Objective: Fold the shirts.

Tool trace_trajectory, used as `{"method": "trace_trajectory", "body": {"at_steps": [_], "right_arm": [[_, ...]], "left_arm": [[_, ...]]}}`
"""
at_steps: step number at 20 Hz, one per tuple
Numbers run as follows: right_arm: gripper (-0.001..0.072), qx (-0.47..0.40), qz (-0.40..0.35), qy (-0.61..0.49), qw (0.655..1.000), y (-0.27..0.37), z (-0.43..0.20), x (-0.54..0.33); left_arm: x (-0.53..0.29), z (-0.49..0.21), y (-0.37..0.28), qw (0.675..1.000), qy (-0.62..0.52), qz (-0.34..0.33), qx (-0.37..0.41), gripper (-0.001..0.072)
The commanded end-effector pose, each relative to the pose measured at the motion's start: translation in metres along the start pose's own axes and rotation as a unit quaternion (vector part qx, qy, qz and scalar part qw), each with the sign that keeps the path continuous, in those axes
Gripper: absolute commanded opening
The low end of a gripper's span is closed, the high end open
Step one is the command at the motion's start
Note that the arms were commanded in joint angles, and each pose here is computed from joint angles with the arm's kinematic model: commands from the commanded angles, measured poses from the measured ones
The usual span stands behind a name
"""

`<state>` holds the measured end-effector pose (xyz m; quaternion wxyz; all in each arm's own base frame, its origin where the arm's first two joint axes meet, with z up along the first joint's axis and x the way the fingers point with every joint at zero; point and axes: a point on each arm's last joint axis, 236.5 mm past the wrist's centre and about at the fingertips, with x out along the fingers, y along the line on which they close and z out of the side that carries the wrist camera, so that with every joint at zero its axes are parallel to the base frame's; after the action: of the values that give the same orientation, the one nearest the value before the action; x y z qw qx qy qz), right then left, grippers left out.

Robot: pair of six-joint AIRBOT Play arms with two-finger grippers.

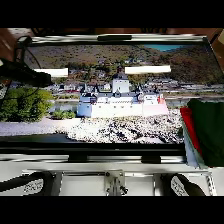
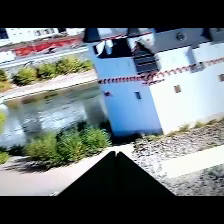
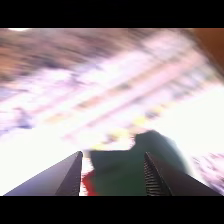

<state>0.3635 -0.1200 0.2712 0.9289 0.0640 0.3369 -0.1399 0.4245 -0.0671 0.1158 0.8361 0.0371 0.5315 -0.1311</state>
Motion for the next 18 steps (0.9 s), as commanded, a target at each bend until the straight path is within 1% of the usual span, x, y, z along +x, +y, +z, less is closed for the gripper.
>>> {"method": "trace_trajectory", "body": {"at_steps": [1, 2, 4, 6, 7, 12, 18], "right_arm": [[0.0504, -0.054, 0.134, 0.091, 0.985, 0.162, -0.04, 0.047], [0.0505, -0.067, 0.144, 0.165, 0.973, 0.194, -0.08, 0.068], [0.0505, -0.098, 0.171, 0.282, 0.939, 0.241, -0.148, 0.094], [0.0505, -0.118, 0.17, 0.341, 0.917, 0.257, -0.186, 0.106], [0.0505, -0.125, 0.167, 0.35, 0.913, 0.258, -0.193, 0.108], [0.0505, -0.132, 0.156, 0.332, 0.921, 0.251, -0.183, 0.104], [0.0504, -0.132, 0.156, 0.332, 0.921, 0.251, -0.183, 0.104]], "left_arm": [[0.02, -0.022, 0.023, 0.989, 0.083, 0.123, 0.018, 0.0397], [0.028, -0.031, 0.015, 0.987, 0.106, 0.117, -0.003, 0.0707], [0.035, -0.048, 0.004, 0.984, 0.147, 0.098, -0.013, 0.0712], [0.031, -0.05, 0.001, 0.984, 0.149, 0.092, -0.014, 0.0707], [0.027, -0.048, 0.001, 0.985, 0.142, 0.092, -0.014, 0.0707], [0.02, -0.04, 0.001, 0.989, 0.119, 0.092, -0.014, 0.0707], [0.021, -0.032, 0.001, 0.99, 0.102, 0.092, -0.013, 0.0707]]}}
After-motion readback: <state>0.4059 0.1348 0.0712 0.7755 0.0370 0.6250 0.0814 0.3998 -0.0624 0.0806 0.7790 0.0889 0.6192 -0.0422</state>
